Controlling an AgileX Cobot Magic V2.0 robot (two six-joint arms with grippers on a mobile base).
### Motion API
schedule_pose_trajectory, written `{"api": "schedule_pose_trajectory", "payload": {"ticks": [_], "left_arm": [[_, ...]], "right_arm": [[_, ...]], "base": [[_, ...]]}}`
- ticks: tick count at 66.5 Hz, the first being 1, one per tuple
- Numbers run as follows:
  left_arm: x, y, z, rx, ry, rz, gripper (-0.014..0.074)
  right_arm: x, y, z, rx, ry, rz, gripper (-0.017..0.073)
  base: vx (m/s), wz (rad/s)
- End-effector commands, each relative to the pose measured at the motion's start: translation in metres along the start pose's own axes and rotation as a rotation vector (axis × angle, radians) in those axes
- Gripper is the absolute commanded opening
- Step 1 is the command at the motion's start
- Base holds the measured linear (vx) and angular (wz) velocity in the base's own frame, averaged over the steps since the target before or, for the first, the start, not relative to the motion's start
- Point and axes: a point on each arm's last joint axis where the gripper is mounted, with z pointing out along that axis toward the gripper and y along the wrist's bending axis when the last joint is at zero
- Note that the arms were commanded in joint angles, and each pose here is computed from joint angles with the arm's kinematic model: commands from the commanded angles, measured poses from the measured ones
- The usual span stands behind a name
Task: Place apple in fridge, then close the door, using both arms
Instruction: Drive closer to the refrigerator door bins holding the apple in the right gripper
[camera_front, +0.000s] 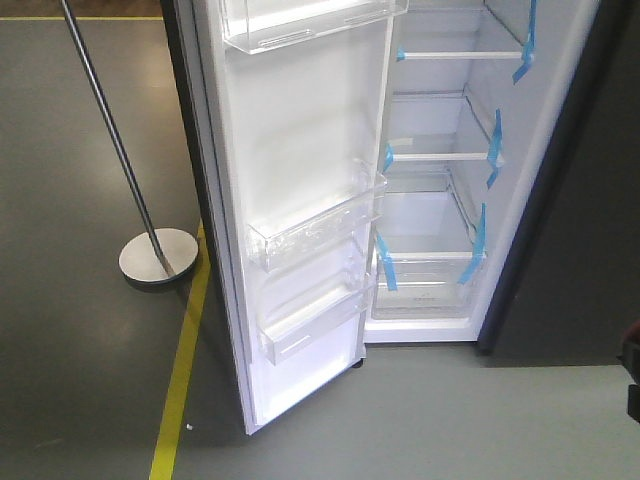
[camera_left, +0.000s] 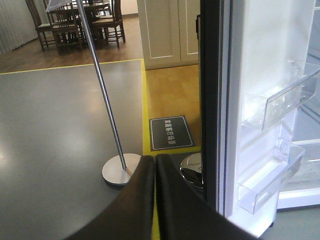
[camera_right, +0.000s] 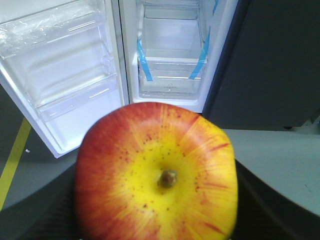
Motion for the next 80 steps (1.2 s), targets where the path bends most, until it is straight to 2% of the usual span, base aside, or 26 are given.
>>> {"api": "schedule_pose_trajectory", "payload": {"ticks": [1, 80], "left_arm": [[-0.0009, -0.0013, 0.0003, 0.017, -0.066, -0.008, -0.0006], [-0.0009, -0.0013, 0.0003, 0.017, -0.066, -0.008, -0.0006]], "right_arm": [[-0.0148, 0.001, -0.0042, -0.008, -0.096, -0.024, 0.0153], [-0.0147, 0.001, -0.0042, -0.008, -0.095, -0.024, 0.0153]], "base": [[0.06, 0.04], [0.04, -0.01]]}}
